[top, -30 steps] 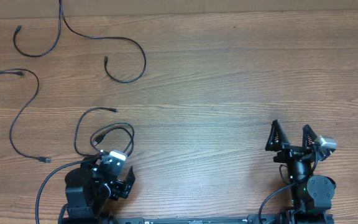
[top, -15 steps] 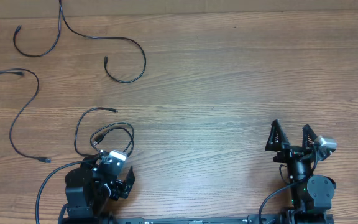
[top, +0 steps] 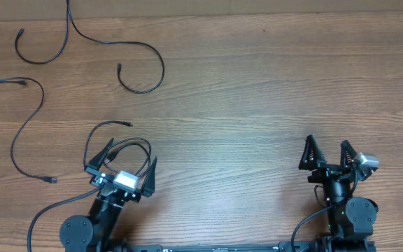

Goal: Untangle cables

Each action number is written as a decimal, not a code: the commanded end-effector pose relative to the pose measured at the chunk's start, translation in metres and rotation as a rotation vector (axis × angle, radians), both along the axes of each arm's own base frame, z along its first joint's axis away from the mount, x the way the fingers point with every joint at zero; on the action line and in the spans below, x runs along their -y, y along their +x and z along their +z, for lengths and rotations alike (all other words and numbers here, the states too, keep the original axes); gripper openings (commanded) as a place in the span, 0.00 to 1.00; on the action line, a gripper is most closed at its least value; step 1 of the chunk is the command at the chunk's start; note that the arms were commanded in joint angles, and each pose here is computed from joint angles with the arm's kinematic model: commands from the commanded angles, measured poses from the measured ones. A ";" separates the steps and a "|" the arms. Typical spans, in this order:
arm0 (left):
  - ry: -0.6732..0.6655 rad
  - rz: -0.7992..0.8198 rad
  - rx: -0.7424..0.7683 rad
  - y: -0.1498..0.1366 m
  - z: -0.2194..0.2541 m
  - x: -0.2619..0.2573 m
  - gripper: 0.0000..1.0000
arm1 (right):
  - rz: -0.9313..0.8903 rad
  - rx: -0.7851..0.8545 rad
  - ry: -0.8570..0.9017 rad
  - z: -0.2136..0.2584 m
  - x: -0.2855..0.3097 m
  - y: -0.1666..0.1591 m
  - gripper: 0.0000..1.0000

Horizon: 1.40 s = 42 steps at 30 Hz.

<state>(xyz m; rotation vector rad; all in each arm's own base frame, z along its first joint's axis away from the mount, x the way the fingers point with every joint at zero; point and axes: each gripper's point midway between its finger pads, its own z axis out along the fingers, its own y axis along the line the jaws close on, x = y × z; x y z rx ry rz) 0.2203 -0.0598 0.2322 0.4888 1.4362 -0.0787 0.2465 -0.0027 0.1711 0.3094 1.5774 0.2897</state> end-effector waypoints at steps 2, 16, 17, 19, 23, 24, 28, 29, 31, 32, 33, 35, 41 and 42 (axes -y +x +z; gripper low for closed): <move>-0.263 0.073 -0.045 0.013 -0.015 -0.017 1.00 | -0.014 0.007 -0.005 -0.001 0.003 0.000 1.00; -0.287 0.448 -0.177 0.025 -0.076 -0.078 1.00 | -0.014 0.007 -0.005 -0.001 0.003 0.000 1.00; -0.251 0.449 -0.172 0.025 -0.076 -0.078 1.00 | -0.014 0.007 -0.005 -0.001 0.003 0.000 1.00; -0.209 0.448 -0.166 0.025 -0.076 -0.078 0.99 | -0.014 0.007 -0.005 -0.001 0.003 0.000 1.00; -0.209 0.441 -0.167 0.025 -0.077 -0.076 1.00 | -0.014 0.007 -0.005 -0.001 0.003 0.000 1.00; -0.209 0.441 -0.167 0.025 -0.077 -0.076 1.00 | -0.014 0.007 -0.005 -0.001 0.003 0.000 1.00; -0.209 0.441 -0.167 0.025 -0.077 -0.076 1.00 | -0.014 0.007 -0.005 -0.001 0.003 0.000 1.00; -0.209 0.441 -0.167 0.025 -0.077 -0.076 1.00 | -0.014 0.007 -0.005 -0.001 0.003 0.000 1.00; -0.209 0.441 -0.167 0.025 -0.077 -0.076 1.00 | -0.014 0.007 -0.005 -0.001 0.003 0.000 1.00; -0.209 0.441 -0.167 0.025 -0.077 -0.076 1.00 | -0.014 0.007 -0.005 -0.001 0.003 0.000 1.00; -0.209 0.441 -0.167 0.025 -0.077 -0.076 0.99 | -0.014 0.007 -0.005 -0.001 0.003 0.000 1.00; -0.209 0.441 -0.167 0.025 -0.077 -0.076 0.99 | -0.014 0.007 -0.005 -0.001 0.003 0.000 1.00; -0.209 0.441 -0.167 0.025 -0.077 -0.076 1.00 | -0.014 0.007 -0.005 -0.001 0.003 0.000 1.00; -0.209 0.441 -0.167 0.025 -0.077 -0.076 1.00 | -0.014 0.007 -0.005 -0.001 0.003 0.000 1.00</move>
